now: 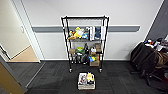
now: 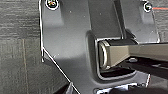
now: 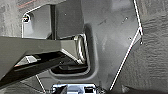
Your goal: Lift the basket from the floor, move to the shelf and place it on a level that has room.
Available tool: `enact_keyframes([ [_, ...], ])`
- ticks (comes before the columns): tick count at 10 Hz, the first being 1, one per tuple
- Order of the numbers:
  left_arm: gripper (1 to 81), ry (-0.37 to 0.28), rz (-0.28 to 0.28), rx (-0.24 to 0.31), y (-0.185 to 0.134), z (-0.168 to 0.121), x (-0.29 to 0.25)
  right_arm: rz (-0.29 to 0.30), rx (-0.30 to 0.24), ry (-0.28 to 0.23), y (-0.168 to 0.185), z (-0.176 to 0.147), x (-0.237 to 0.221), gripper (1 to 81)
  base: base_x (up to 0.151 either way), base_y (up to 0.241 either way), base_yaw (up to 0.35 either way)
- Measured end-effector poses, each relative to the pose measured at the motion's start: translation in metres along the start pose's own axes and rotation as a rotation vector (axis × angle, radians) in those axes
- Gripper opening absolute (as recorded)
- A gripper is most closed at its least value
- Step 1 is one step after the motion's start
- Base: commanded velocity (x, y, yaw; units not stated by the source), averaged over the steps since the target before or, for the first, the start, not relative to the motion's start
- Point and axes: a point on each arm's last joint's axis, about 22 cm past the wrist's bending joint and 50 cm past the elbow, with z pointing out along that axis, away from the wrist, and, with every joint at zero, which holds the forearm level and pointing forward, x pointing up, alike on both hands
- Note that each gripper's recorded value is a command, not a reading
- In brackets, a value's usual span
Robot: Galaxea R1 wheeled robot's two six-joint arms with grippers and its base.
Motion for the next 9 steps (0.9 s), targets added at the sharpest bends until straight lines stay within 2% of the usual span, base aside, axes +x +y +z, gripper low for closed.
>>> enact_keyframes([
  [9, 81.1, -0.010, -0.005, 0.000, 0.0002, -0.0004, -0.0076, 0.003, -0.004, -0.006, 0.0027, -0.0009, -0.0021, 81.1, 0.137, 0.000, 0.000],
])
